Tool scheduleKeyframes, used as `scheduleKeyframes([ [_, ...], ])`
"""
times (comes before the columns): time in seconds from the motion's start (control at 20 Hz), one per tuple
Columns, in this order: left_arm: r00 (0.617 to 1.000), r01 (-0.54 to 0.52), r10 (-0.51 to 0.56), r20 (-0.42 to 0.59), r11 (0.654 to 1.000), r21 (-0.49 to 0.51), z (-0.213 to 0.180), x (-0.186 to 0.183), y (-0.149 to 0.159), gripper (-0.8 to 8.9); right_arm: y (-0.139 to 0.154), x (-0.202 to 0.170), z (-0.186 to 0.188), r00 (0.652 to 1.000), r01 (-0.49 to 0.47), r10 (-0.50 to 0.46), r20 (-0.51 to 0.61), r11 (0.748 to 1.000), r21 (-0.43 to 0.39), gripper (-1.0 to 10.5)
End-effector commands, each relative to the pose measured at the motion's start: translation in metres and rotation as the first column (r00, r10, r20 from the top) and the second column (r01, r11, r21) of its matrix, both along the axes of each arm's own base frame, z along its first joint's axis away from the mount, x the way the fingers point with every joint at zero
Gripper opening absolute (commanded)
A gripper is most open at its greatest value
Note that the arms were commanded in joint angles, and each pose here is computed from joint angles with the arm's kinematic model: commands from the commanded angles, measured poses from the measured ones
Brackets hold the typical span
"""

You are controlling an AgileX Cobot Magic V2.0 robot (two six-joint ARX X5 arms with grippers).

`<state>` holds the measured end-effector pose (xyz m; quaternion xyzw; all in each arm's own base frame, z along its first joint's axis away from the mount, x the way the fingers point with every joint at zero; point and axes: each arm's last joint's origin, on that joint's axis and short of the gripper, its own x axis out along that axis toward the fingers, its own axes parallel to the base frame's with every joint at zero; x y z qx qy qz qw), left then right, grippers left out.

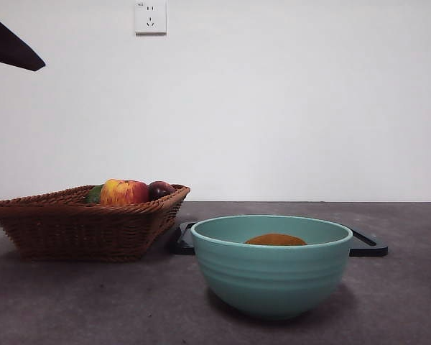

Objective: Pick up the wifruite, put it on the bowl, pick up the plate, put it on desk

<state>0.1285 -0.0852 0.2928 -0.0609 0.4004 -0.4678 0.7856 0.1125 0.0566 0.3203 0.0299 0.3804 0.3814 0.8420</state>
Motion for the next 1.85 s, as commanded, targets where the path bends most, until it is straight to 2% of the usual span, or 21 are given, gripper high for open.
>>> scheduleKeyframes([
  [0.05,0.999,0.023,-0.023,0.028,1.0,0.001,0.001,0.001,-0.001,3.44,0.001,0.002,0.005,1.0,0.0,0.0,0.013,1.0,0.009,4.0],
  [0.4,0.999,0.023,-0.023,0.029,1.0,0.001,0.002,0.001,-0.001,3.44,0.003,0.007,0.0,0.999,0.003,-0.003,-0.032,1.0,-0.005,4.0],
  [0.55,0.999,0.023,-0.024,0.029,1.0,0.001,0.002,0.001,-0.001,3.44,0.005,0.011,-0.007,0.996,0.022,-0.022,-0.086,1.0,-0.006,4.0],
  [0.8,0.999,0.023,-0.023,0.03,1.0,0.001,0.002,0.001,-0.001,3.44,0.012,0.023,-0.03,0.982,0.056,-0.058,-0.18,0.998,-0.021,3.8],
  [0.95,0.999,0.023,-0.023,0.03,1.0,0.0,0.002,0.001,-0.001,3.44,0.018,0.03,-0.046,0.974,0.087,-0.091,-0.207,0.996,-0.03,3.3],
  [1.1,0.999,0.023,-0.023,0.03,1.0,0.001,0.002,0.001,-0.001,3.44,0.027,0.038,-0.06,0.969,0.112,-0.118,-0.216,0.993,-0.037,3.3],
  [1.85,0.999,0.022,-0.022,0.032,1.0,0.001,0.002,0.001,-0.001,3.44,0.079,0.06,-0.104,0.944,0.181,-0.227,-0.237,0.962,-0.202,2.6],
])
